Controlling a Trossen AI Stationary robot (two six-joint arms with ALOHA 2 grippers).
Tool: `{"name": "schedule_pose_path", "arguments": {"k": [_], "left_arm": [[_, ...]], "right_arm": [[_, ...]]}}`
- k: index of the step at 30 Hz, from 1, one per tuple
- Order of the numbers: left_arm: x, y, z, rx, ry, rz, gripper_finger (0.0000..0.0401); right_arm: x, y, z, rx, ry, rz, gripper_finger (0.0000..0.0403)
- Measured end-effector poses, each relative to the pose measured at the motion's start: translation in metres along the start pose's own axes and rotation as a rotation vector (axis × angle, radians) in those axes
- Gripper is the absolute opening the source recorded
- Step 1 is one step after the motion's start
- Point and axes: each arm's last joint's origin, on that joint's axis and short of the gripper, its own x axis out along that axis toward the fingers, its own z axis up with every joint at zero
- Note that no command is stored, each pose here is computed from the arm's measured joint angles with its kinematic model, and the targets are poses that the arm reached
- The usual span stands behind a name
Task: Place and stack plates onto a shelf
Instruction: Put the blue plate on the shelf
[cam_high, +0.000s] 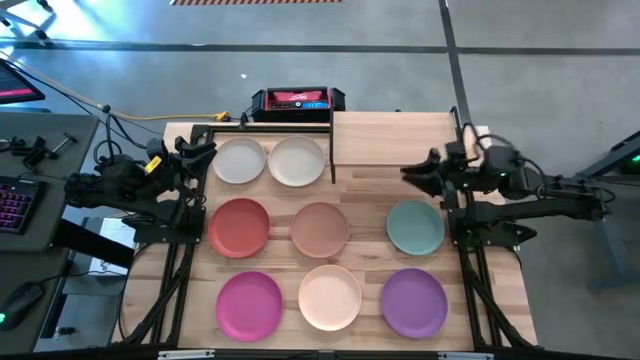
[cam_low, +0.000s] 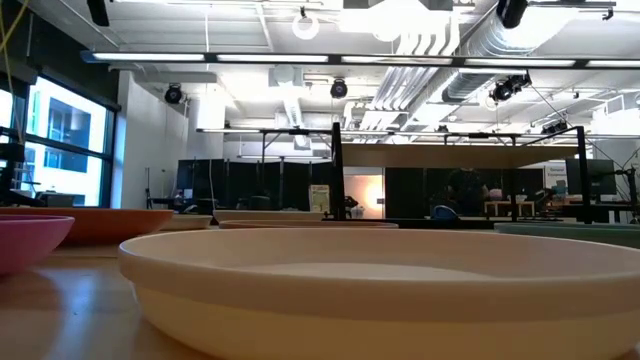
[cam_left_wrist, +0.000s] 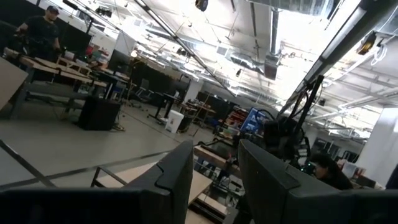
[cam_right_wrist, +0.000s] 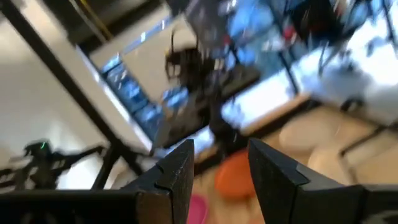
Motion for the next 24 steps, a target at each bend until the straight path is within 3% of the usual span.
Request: {"name": "schedule_pose_path", "arguments": {"k": [11,24], "left_arm": [[0.0,0.0,0.0,0.004,0.002,0.011,0.0117],[0.0,0.002,-0.005,0.035,0.035,0.053,0.0117]], "right_arm": [[0.016,-0.007,-0.036,0.303,0.348,-0.106,0.0135],[0.043,-0.016,-0.085,0.429,0.679,-0.356,0.0135]]}}
